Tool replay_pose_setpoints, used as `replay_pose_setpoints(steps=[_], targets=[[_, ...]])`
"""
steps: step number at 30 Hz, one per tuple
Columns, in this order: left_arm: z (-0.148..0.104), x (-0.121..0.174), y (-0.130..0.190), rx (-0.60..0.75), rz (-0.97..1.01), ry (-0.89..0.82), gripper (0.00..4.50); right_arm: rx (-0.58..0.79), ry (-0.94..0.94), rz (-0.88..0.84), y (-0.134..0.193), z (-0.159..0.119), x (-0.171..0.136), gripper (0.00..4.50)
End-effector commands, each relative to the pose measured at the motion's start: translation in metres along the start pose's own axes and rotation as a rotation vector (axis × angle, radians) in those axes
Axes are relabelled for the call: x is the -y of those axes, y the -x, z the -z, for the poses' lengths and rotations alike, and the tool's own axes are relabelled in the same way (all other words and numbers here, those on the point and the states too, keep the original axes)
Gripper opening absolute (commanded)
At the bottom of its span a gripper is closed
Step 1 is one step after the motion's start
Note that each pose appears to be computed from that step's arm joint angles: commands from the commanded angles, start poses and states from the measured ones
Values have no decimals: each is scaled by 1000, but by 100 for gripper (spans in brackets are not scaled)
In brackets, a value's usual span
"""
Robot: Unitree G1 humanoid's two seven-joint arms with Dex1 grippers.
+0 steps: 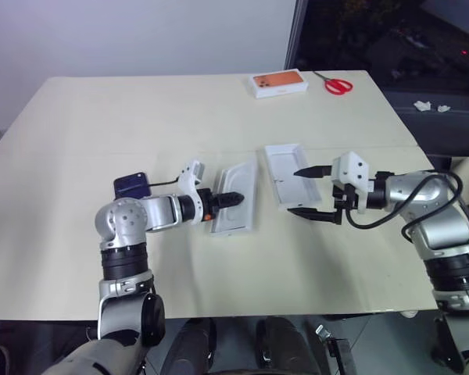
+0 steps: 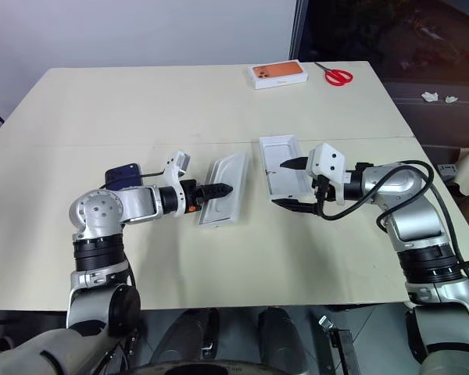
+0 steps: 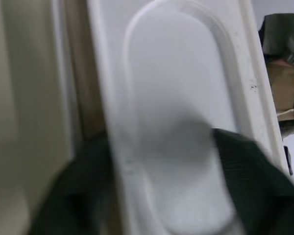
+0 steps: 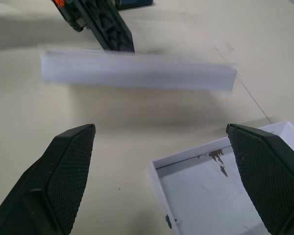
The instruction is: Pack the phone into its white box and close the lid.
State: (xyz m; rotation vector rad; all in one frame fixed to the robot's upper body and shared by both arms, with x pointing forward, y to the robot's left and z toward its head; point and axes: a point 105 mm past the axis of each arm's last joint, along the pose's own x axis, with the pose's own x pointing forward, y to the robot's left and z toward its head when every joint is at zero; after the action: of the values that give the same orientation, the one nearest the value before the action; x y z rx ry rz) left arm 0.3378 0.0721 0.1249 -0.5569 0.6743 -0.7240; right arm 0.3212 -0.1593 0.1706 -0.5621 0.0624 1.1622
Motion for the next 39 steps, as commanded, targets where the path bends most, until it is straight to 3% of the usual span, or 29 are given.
replay_pose_setpoints(steps=[1, 16, 20, 24, 30, 35, 39], targets=[[-16, 9, 8, 50, 19, -40, 435, 25, 53, 24, 2, -12, 7, 450], [-32, 24, 29, 113, 45, -158, 435, 44, 67, 27, -13, -15, 11, 450], [-53, 16, 59, 270, -35, -528, 435, -10, 61, 131, -37, -13, 20, 450], [-53, 4, 80, 332, -45, -771, 443, 43, 18, 160, -49, -27, 23, 312], [-42, -25, 107, 336, -10, -806, 443, 1, 54, 180, -89, -27, 14, 3], [-32, -18, 116, 350, 52, -819, 443, -192, 256, 186, -113, 3, 11, 3], [-25, -15, 112, 334, 64, -811, 443, -253, 393, 127, -125, 13, 4, 3]])
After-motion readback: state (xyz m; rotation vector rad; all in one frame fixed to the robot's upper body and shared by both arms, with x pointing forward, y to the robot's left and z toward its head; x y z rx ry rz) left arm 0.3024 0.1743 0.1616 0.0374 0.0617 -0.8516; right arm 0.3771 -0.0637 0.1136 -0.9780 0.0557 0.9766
